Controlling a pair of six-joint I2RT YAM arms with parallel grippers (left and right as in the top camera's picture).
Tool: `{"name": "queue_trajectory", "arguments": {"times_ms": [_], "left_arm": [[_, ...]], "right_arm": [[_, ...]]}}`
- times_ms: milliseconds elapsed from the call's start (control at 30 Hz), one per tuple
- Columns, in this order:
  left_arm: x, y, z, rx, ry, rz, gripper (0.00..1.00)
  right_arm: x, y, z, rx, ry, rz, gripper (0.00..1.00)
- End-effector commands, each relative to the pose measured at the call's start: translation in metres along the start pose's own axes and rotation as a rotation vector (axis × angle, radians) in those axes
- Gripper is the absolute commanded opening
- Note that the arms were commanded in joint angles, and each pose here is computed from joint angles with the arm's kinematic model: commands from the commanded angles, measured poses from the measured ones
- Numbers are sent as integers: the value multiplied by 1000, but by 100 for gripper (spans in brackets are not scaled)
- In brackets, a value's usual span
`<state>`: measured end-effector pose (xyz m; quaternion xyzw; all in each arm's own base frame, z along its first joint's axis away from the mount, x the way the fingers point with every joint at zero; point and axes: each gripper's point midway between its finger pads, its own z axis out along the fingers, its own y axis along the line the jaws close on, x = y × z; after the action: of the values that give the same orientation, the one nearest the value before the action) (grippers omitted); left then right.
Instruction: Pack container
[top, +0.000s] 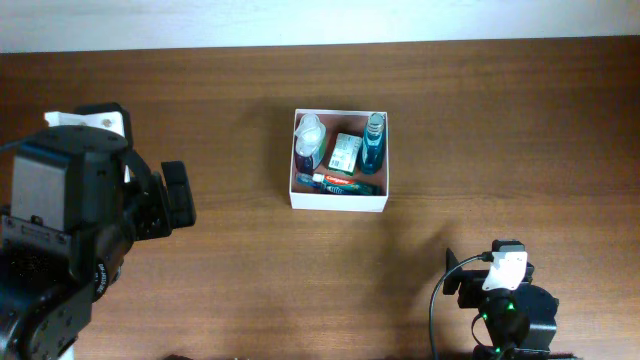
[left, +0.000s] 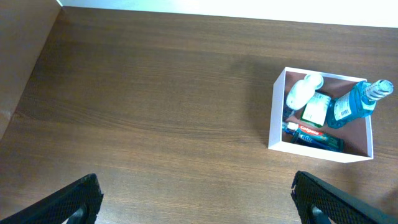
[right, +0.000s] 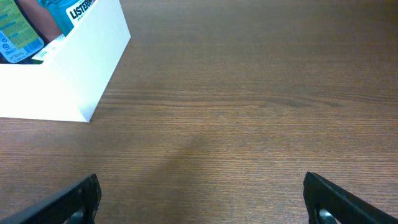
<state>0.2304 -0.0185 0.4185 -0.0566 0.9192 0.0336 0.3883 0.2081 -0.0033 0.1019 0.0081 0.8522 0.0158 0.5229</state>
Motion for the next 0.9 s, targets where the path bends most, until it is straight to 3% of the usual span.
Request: {"name": "queue_trajectory", "arguments": {"times_ms": [0,233,433,667,867], "left_arm": [[-1,3,3,-20,3,-1,99],[-18,36,13,-129,-85,-126,99],[-10,39,57,-13,-181,-262,99],[61,42,123,6,-271,-290,99],[147,51,168,-36,-269,-302,99]], "right_arm": [[0,0,0,-5,-9,8,99],[0,0,0,-5,-9,8,99],[0,0,0,-5,-9,8,99],[0,0,0,-5,-9,8,99],[0,0,0,-5,-9,8,99]]}}
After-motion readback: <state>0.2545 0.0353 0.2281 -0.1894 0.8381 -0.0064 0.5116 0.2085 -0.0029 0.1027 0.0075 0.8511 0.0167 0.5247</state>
